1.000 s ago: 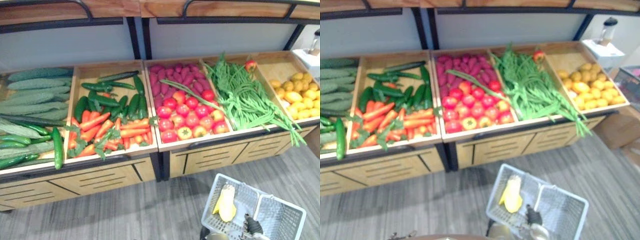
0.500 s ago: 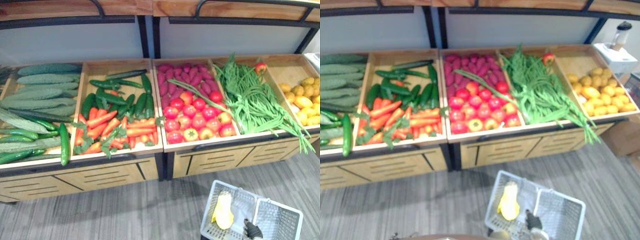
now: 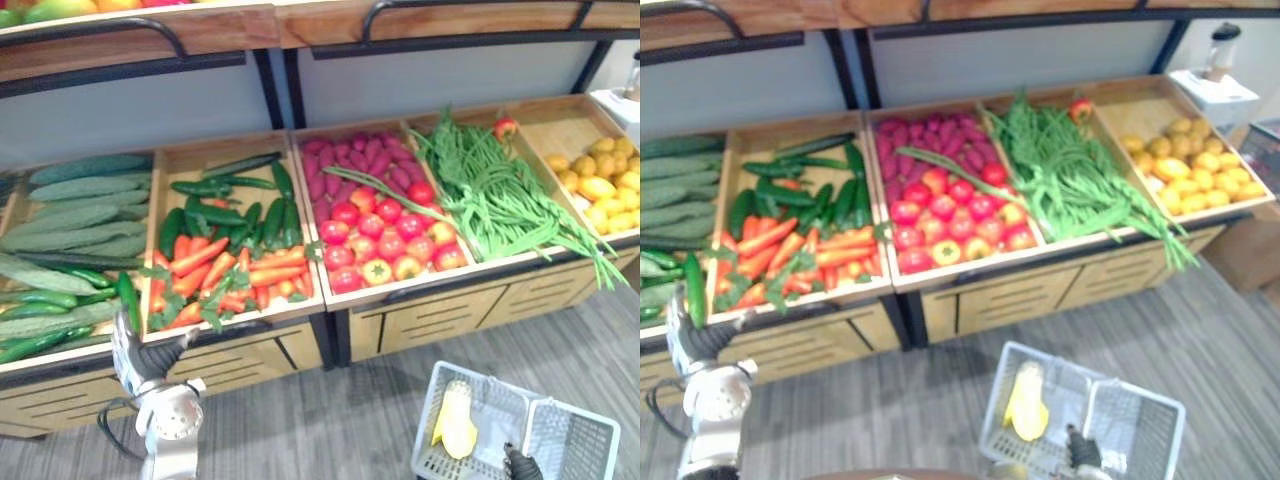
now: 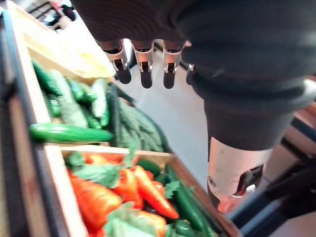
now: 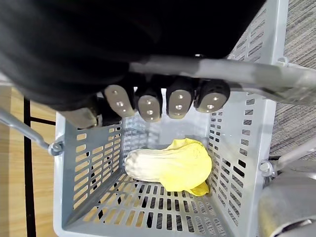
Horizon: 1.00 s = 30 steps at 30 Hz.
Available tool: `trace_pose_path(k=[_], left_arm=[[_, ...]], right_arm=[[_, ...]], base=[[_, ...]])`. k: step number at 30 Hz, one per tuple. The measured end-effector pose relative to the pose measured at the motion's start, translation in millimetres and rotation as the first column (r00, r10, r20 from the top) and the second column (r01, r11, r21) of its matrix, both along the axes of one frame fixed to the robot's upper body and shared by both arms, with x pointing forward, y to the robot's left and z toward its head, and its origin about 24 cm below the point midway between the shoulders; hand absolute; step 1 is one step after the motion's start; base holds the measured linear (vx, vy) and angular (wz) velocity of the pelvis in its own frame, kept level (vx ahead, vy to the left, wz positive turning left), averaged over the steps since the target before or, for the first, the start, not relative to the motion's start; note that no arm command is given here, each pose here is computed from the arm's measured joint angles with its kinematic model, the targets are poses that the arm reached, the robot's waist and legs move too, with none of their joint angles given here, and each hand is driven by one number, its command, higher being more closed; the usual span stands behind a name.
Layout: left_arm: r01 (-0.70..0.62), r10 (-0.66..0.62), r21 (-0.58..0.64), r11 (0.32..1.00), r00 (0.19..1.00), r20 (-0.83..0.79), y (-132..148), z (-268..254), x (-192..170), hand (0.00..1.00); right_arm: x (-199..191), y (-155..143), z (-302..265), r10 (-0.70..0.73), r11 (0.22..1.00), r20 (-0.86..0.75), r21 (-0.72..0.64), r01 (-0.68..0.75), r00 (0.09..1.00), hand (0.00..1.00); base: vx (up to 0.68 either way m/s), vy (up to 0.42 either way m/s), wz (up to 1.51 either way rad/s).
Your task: Pick vegetable in the basket
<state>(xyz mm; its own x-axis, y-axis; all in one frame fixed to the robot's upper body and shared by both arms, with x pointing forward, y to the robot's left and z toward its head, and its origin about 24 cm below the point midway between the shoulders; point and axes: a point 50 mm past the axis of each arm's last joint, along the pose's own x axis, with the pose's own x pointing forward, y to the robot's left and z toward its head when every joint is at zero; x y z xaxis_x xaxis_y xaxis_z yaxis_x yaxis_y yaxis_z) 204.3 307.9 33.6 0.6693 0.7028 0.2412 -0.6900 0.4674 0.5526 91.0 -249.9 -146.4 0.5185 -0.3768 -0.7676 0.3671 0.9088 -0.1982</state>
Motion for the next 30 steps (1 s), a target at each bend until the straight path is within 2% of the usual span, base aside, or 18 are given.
trace_pose_path(k=[6,9,11,12,15,24,30], left_arm=[[0.097,-0.102,0.160,0.982,0.995,0.022,6.4,36.4,44.0,0.00],[0.125,-0.125,0.188,0.974,0.992,-0.015,12.0,44.6,62.4,0.00],[0.176,-0.171,0.201,0.964,0.984,-0.044,6.1,50.9,77.0,0.00],[0.234,-0.224,0.244,0.941,0.972,-0.068,-3.0,64.2,94.7,0.00],[0.285,-0.271,0.309,0.908,0.959,-0.087,-14.4,79.6,112.0,0.00],[0.337,-0.320,0.341,0.877,0.941,-0.107,-30.6,95.0,131.6,0.00],[0.329,-0.300,0.335,0.883,0.944,-0.138,-28.4,90.0,131.9,0.00]], right_arm=[[23.8,-2.3,10.4,0.077,0.997,0.071,-0.038,-0.074,0.994,1.00],[34.9,-0.6,15.3,0.104,0.994,0.110,-0.050,-0.099,0.988,1.00],[41.9,-1.3,19.5,0.122,0.991,0.136,-0.065,-0.114,0.983,1.00],[47.9,1.5,22.7,0.150,0.987,0.159,-0.075,-0.139,0.976,1.00],[61.1,8.1,29.2,0.199,0.979,0.203,-0.089,-0.184,0.959,1.00],[73.5,14.9,38.5,0.244,0.968,0.258,-0.116,-0.221,0.935,1.00],[75.9,15.4,40.8,0.251,0.967,0.270,-0.122,-0.225,0.930,1.00]], base=[[0.00,-0.017,-0.37],[0.03,-0.037,-0.34],[0.04,-0.034,-0.38],[0.04,-0.029,-0.30],[0.03,-0.045,-0.28],[0.00,-0.033,-0.06],[-0.01,-0.010,0.01]])
